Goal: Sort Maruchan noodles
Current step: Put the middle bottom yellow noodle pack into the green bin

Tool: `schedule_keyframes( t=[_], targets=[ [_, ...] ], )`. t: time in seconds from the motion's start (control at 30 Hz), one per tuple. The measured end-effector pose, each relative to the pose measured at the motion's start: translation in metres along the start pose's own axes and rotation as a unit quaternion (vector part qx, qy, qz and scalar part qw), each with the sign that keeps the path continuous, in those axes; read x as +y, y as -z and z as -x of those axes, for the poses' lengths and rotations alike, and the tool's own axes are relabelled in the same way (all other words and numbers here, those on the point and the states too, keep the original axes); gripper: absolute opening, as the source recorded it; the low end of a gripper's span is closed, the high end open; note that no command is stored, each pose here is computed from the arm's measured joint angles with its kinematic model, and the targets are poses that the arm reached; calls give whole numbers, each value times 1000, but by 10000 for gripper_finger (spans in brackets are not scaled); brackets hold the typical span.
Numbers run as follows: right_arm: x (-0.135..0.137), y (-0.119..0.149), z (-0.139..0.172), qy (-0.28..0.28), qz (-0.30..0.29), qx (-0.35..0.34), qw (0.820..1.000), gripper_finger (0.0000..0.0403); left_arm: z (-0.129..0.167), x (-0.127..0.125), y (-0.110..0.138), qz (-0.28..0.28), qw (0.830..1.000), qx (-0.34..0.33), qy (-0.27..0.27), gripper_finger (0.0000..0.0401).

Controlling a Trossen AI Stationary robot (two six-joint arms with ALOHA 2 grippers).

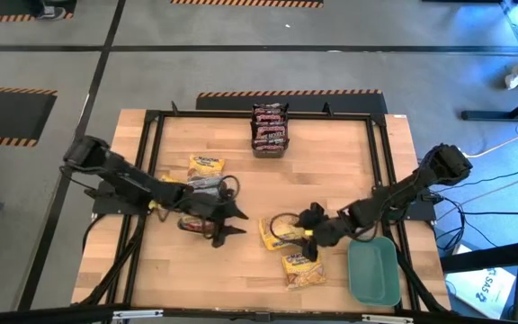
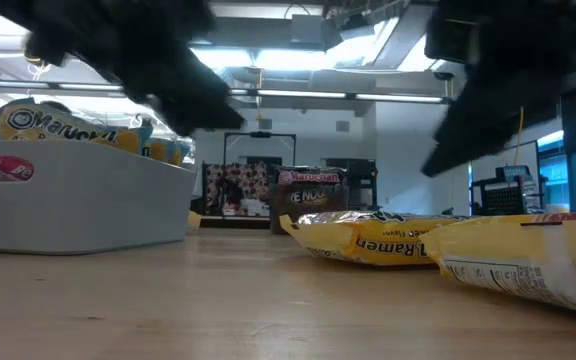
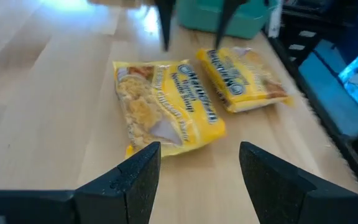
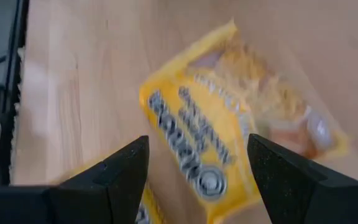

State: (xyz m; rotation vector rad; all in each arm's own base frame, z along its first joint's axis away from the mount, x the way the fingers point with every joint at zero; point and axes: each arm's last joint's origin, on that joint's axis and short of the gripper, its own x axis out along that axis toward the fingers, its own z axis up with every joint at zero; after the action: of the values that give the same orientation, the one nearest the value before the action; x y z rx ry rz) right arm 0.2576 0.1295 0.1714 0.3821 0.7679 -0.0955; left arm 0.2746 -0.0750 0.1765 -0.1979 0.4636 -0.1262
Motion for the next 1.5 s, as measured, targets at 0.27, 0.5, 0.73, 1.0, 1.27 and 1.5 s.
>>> schedule_keyframes(
  t=[0.27,0.5,0.73,1.0,1.27,1.5],
  targets=[
    [-3,29,1,13,46,23,999,176,-52,25,-24,8,999,29,-30,213],
    [-12,41,-2,-12,96,41,995,101,-90,49,-38,3,998,45,-37,213],
    [-37,40,-5,113,121,26,986,52,-105,57,-21,9,995,95,-34,213],
    [-82,7,6,312,50,44,948,35,-109,59,-15,5,994,102,-31,213],
    [-59,-21,36,192,-119,102,969,70,-100,56,-30,-26,996,79,-27,213],
    [-38,-8,14,53,-244,85,965,215,-97,51,-17,-97,984,146,5,213]
  ],
)
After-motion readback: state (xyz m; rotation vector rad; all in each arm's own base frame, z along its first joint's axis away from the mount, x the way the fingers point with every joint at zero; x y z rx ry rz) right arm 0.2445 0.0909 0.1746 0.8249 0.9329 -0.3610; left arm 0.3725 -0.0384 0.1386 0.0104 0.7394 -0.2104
